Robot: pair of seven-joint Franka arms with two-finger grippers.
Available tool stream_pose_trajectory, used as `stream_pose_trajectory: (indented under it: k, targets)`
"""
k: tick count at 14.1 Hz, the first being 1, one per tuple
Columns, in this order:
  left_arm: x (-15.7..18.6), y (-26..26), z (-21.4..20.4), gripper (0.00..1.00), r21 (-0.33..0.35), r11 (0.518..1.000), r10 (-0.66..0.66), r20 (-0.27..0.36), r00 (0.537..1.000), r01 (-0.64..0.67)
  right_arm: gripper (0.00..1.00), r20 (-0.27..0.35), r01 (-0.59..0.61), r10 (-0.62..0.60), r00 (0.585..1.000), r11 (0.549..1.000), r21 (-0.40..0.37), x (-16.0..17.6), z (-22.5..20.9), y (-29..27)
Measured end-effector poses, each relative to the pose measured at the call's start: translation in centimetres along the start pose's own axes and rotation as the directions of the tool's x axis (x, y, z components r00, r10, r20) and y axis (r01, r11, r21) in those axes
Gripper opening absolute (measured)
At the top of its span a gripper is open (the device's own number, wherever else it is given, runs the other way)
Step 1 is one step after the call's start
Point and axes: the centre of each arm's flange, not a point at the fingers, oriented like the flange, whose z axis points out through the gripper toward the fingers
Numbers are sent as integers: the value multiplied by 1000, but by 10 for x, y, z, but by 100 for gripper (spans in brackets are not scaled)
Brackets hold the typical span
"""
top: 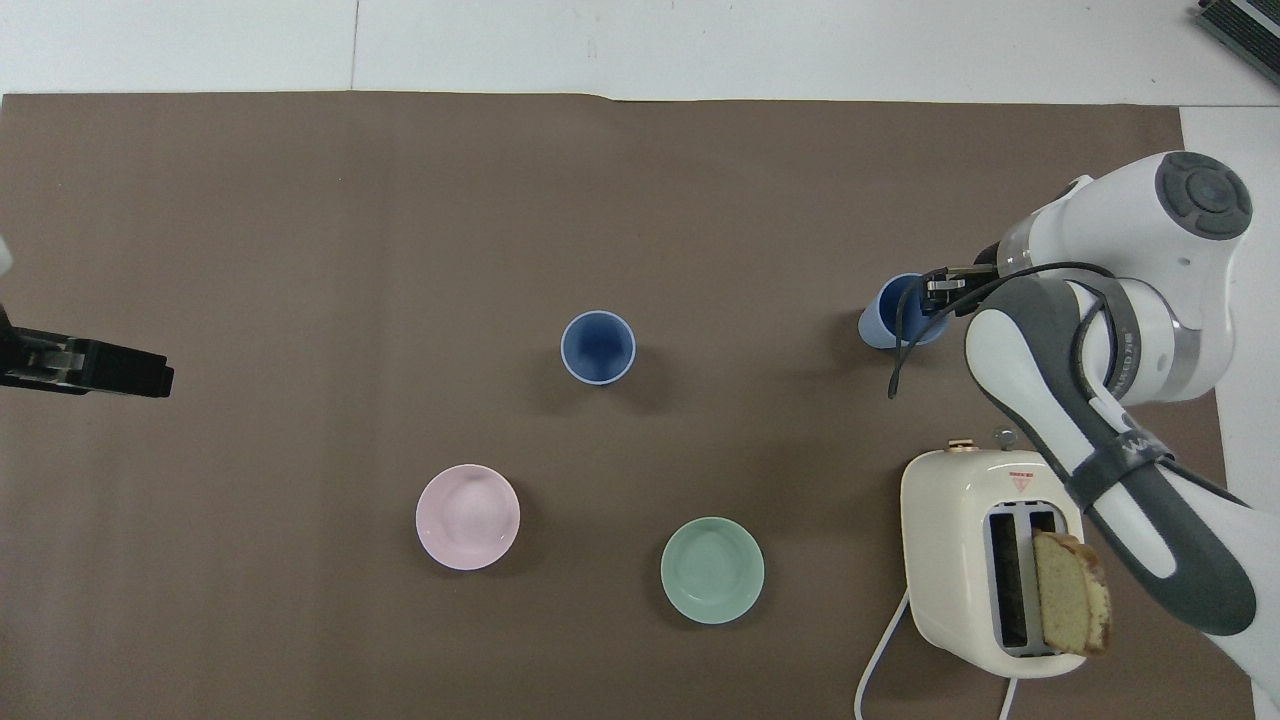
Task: Stack blue cups with both arms
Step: 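Grasp the second blue cup with the right gripper and lift it, then carry the blue cup with the right gripper over the placed cup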
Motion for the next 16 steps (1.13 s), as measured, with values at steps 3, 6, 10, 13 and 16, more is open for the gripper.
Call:
stream_pose_trajectory:
  k: [3, 6, 10, 13, 16]
  targets:
    - [-1, 0, -1, 100, 0, 1000, 0, -1, 1000, 0, 6, -4, 1, -1, 1000, 1000, 2, 0, -1, -1]
    - [-1, 0, -1, 100, 0, 1000, 0, -1, 1000, 0, 5, -6, 3, -3, 1000, 1000, 2, 1, -2, -2]
    - [-1, 0, -1, 100, 0, 1000, 0, -1, 1000, 0, 5, -23, 24, -24, 999, 1000, 3, 4, -12, -19]
    - [-1, 0, -1, 100, 0, 1000, 0, -1, 1000, 0, 5, -26, 9, -9, 1000, 1000, 3, 10, -44, -39]
    - [-1, 0, -1, 100, 0, 1000, 0, -1, 1000, 0, 5, -46, -49, 50, 998, 999, 9, 10, -89, -76]
